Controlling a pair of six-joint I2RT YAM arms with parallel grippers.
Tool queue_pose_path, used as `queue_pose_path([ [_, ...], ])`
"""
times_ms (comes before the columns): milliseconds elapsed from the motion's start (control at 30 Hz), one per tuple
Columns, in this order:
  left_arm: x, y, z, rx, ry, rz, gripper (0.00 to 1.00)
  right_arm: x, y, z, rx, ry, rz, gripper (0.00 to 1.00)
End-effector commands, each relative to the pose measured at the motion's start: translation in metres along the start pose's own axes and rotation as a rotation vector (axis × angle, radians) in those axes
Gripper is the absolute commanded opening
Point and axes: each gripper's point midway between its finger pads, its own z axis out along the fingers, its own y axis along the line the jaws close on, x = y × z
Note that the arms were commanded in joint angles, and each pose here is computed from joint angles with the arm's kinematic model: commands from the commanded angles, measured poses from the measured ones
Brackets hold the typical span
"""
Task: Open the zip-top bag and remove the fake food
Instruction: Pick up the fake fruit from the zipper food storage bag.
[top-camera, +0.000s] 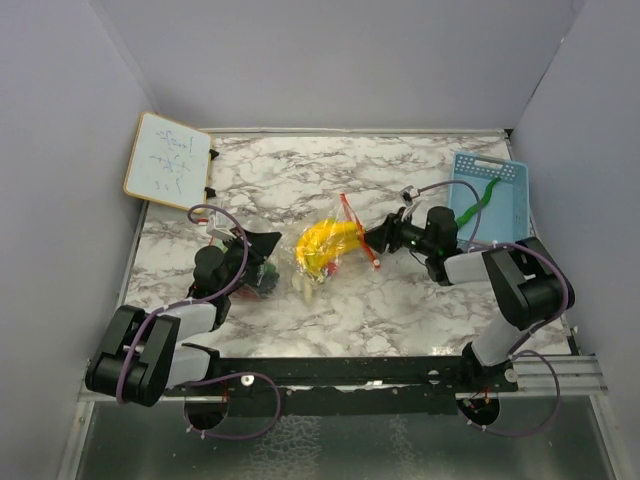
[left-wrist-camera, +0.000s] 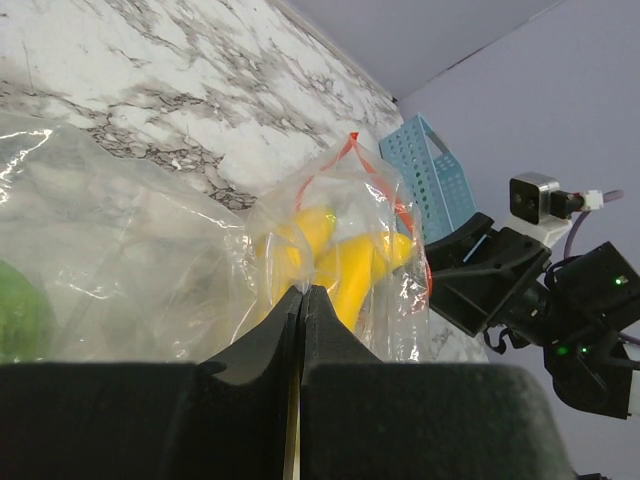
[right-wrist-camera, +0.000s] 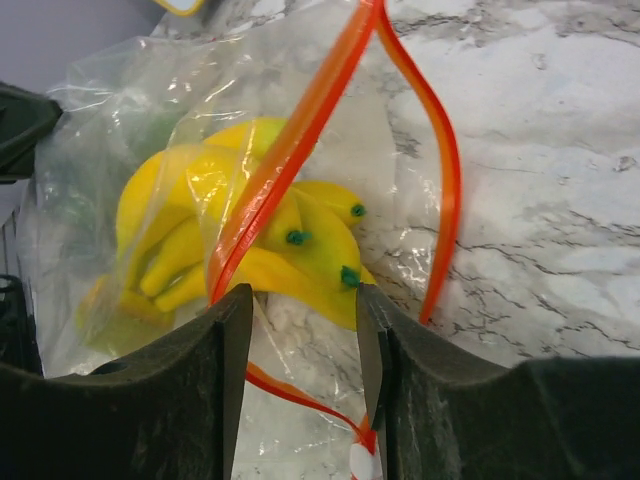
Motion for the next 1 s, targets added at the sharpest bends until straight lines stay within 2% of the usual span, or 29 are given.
queue_pose_path([
  [0, -0.006, -0.012, 0.004, 0.059, -0.014, -0.008, 0.0, 0.003, 0.029, -0.004, -0.092, 0.019, -0.108, 0.47],
  [133, -0.006, -0.011, 0.004, 0.052, -0.012, -0.006, 0.0, 0.007, 0.02, 0.002, -0.036, 0.05, -0.176, 0.51],
  [300, -0.005, -0.012, 0.004, 0.055, -0.006, -0.007, 0.0, 0.014, -0.008, 0.014, 0.052, 0.088, -0.209, 0.68],
  [567, -0.006, -0.01, 0.002, 0.037, -0.006, 0.014, 0.0, 0.003, -0.017, 0.02, 0.096, 0.098, -0.245, 0.78],
  [700, -0.006, -0.011, 0.003, 0.039, -0.004, 0.013, 0.0, 0.0, -0.023, 0.022, 0.12, 0.09, -0.26, 0.88],
  [800, -0.005, -0.011, 0.003, 0.046, 0.0, 0.006, 0.0, 0.005, -0.02, 0.029, 0.066, 0.1, -0.267, 0.92],
  [967, -0.006, -0.015, 0.001, 0.058, -0.005, 0.001, 0.0, 0.007, 0.007, 0.037, -0.137, 0.091, -0.329, 0.93],
])
